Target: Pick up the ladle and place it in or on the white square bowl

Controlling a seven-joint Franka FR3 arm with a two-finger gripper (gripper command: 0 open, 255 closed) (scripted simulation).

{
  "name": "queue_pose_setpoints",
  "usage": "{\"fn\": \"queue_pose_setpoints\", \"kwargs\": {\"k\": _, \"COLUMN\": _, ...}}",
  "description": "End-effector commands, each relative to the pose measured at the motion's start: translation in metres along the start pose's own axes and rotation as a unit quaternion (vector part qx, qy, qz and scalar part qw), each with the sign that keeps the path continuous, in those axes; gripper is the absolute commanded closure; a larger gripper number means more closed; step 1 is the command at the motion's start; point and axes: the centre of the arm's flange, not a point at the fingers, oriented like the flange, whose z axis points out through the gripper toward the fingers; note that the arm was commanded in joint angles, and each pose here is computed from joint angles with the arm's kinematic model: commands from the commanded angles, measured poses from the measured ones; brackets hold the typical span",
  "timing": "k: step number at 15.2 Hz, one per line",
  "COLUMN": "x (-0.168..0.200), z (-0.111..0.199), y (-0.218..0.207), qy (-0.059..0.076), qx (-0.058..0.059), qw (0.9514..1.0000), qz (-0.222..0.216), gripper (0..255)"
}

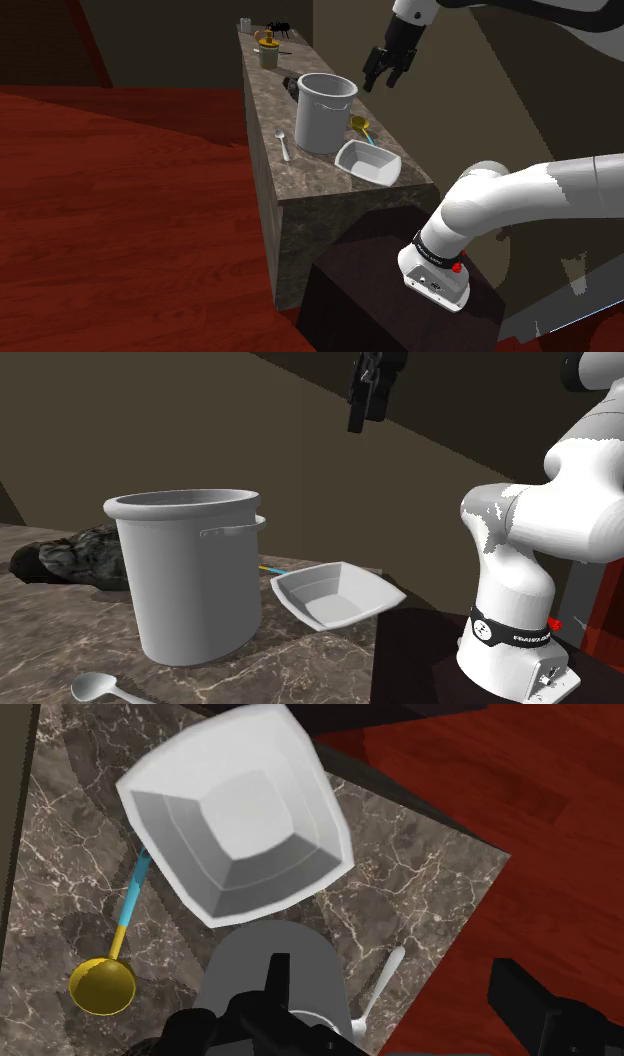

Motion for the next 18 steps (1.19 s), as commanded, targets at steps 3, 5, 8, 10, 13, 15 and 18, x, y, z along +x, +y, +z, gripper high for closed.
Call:
{"fn": "queue_pose_setpoints", "kwargs": {"k": 3, "x": 0.013, "z": 0.019, "y": 0.011, "qy": -0.003, "qx": -0.006, "qw": 0.9999, "qz": 0.011, "gripper": 0}}
{"fn": "queue_pose_setpoints", "kwargs": {"k": 5, "x": 0.026, "z": 0.039, "y": 0.023, "qy": -0.005, "qx": -0.013, "qw": 0.9997, "qz": 0.022, "gripper": 0}}
{"fn": "queue_pose_setpoints", "kwargs": {"k": 8, "x": 0.045, "z": 0.067, "y": 0.041, "qy": -0.009, "qx": -0.022, "qw": 0.999, "qz": 0.038, "gripper": 0}}
{"fn": "queue_pose_setpoints", "kwargs": {"k": 10, "x": 0.057, "z": 0.086, "y": 0.054, "qy": -0.011, "qx": -0.029, "qw": 0.9983, "qz": 0.049, "gripper": 0}}
{"fn": "queue_pose_setpoints", "kwargs": {"k": 13, "x": 0.074, "z": 0.115, "y": 0.074, "qy": -0.015, "qx": -0.038, "qw": 0.997, "qz": 0.065, "gripper": 0}}
{"fn": "queue_pose_setpoints", "kwargs": {"k": 15, "x": 0.085, "z": 0.134, "y": 0.088, "qy": -0.018, "qx": -0.045, "qw": 0.996, "qz": 0.076, "gripper": 0}}
{"fn": "queue_pose_setpoints", "kwargs": {"k": 18, "x": 0.1, "z": 0.161, "y": 0.11, "qy": -0.021, "qx": -0.054, "qw": 0.9941, "qz": 0.092, "gripper": 0}}
